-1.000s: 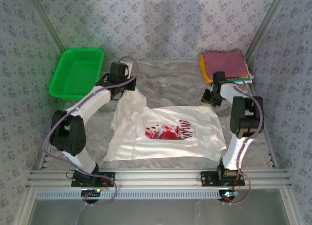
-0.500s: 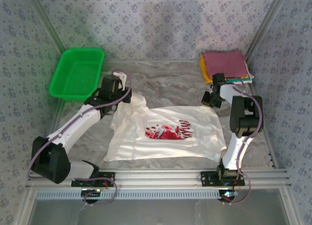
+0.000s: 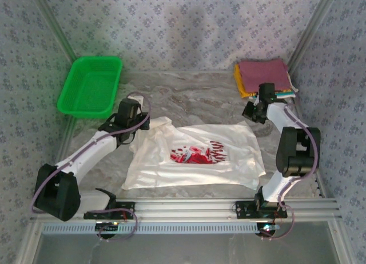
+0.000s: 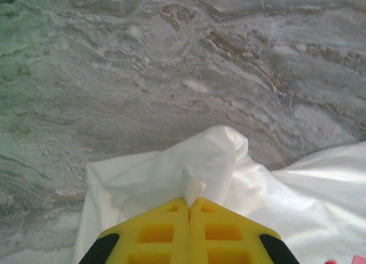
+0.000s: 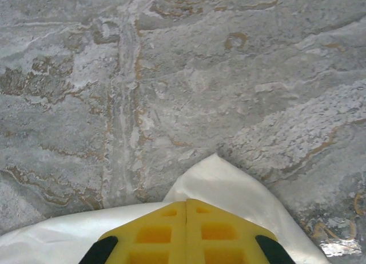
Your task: Fold and stack the t-shirts
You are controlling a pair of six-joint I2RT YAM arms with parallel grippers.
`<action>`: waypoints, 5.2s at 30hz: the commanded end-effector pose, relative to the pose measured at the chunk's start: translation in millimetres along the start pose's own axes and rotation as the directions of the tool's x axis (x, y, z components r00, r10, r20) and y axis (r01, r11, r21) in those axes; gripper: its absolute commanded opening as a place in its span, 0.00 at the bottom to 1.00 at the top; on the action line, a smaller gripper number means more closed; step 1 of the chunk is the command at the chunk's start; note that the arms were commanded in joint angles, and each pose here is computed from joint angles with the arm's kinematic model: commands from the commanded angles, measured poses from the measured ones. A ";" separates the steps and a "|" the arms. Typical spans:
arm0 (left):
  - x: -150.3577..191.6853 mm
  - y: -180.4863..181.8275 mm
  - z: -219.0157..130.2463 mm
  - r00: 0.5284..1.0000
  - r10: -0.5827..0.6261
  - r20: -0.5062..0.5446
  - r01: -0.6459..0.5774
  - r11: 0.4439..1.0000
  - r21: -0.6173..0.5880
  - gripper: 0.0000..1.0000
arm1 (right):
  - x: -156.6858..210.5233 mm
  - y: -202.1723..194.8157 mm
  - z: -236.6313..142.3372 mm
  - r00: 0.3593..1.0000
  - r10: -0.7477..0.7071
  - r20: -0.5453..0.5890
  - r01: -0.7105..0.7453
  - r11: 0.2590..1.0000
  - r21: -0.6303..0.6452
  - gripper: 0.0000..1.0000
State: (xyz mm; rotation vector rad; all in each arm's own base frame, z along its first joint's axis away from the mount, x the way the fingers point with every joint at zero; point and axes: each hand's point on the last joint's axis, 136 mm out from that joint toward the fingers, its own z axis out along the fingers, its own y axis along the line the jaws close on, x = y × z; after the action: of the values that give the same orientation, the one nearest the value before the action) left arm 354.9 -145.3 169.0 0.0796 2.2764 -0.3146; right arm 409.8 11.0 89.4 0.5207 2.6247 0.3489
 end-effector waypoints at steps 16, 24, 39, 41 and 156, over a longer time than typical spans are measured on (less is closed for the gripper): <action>-8.6 4.0 8.3 0.999 -0.039 0.011 0.039 0.999 0.020 0.00 | 31.1 -10.3 55.2 0.978 -0.051 -0.203 0.075 0.991 0.112 0.32; -8.1 10.0 16.4 0.999 -0.049 0.006 0.049 0.999 0.001 0.00 | 21.3 -1.2 38.1 0.988 -0.022 -0.154 0.033 0.997 0.070 0.00; -78.3 32.7 38.9 0.995 -0.005 0.102 0.008 1.000 -0.026 0.00 | -28.0 4.7 22.8 0.990 0.129 0.049 -0.125 0.990 -0.067 0.00; -90.4 36.5 49.5 0.994 0.017 0.107 -0.014 1.000 -0.023 0.00 | -36.1 7.5 25.1 0.987 0.147 0.069 -0.141 0.986 -0.084 0.00; -51.5 57.0 197.1 0.918 0.021 -0.396 -0.051 0.997 -0.066 0.63 | 56.9 90.0 -3.3 0.965 -0.191 0.179 0.225 0.956 -0.189 0.42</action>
State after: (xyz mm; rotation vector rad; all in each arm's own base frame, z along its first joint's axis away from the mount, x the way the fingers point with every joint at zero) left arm 550.3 -140.7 77.8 0.2280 2.5937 -0.1379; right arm 385.9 113.7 99.7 0.2092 2.4219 0.4995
